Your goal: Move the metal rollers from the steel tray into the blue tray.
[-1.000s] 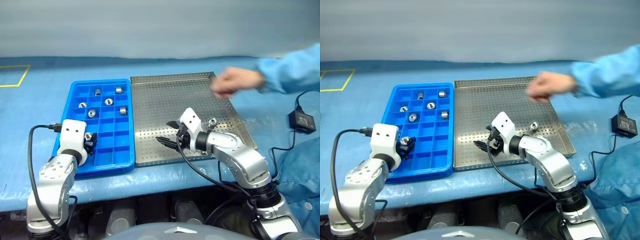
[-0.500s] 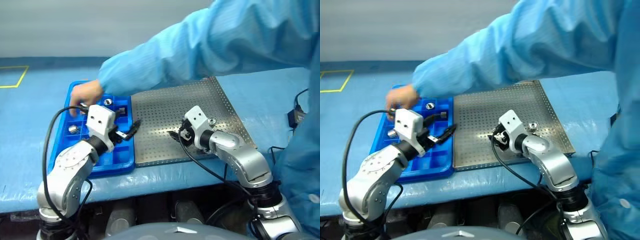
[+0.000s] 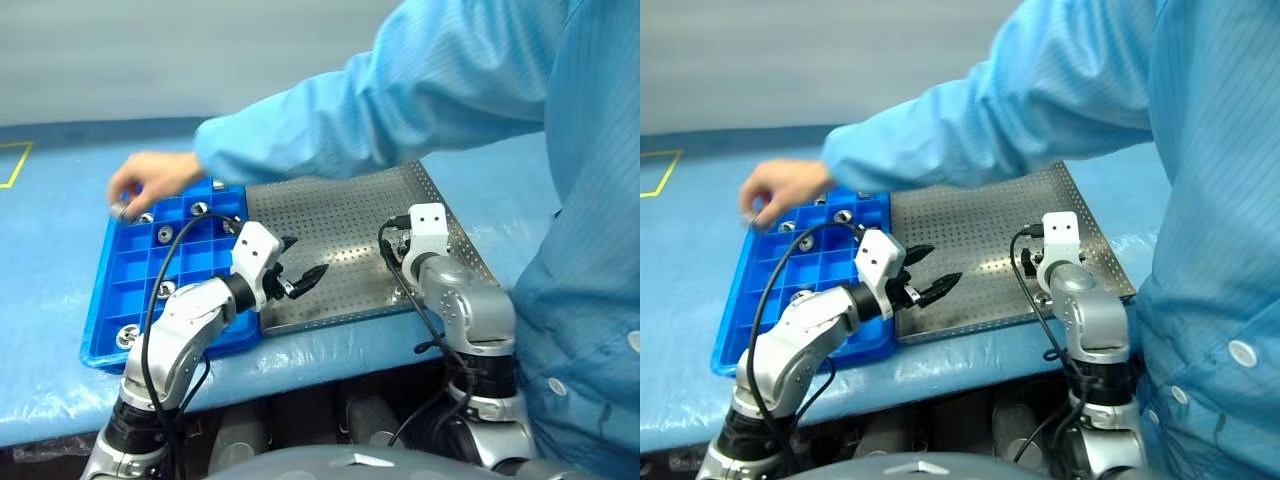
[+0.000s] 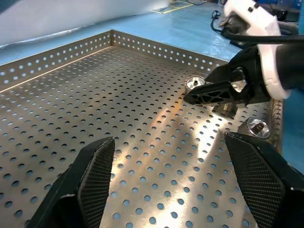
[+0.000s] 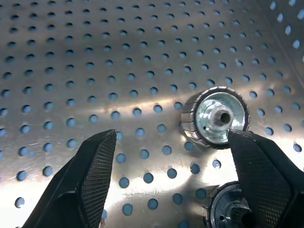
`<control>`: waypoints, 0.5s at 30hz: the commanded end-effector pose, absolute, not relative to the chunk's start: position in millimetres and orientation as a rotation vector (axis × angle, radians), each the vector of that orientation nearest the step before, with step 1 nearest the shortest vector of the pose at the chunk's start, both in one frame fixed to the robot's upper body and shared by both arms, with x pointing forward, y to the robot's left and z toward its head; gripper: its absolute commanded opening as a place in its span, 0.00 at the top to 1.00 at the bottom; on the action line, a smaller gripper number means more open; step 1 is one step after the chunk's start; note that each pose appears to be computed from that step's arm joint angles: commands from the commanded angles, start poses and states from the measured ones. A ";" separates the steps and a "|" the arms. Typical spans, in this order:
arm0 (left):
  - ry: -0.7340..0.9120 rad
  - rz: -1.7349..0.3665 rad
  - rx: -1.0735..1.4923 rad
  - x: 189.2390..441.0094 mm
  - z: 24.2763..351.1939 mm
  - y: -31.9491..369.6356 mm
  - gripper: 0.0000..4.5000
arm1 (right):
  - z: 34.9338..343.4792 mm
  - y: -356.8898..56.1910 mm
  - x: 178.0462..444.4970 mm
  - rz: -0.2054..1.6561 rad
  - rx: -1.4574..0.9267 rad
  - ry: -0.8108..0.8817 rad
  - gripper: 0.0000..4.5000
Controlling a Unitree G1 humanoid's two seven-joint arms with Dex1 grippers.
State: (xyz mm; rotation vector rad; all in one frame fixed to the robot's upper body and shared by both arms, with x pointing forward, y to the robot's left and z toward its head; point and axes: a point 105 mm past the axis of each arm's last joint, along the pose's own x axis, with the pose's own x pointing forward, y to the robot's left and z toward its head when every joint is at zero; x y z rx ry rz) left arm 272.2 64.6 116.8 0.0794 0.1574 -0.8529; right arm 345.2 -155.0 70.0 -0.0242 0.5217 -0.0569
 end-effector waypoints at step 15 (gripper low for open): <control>0.115 -0.798 0.089 268.0 123.8 70.9 0.10 | 57.2 -166.5 364.5 -0.210 0.039 0.527 0.49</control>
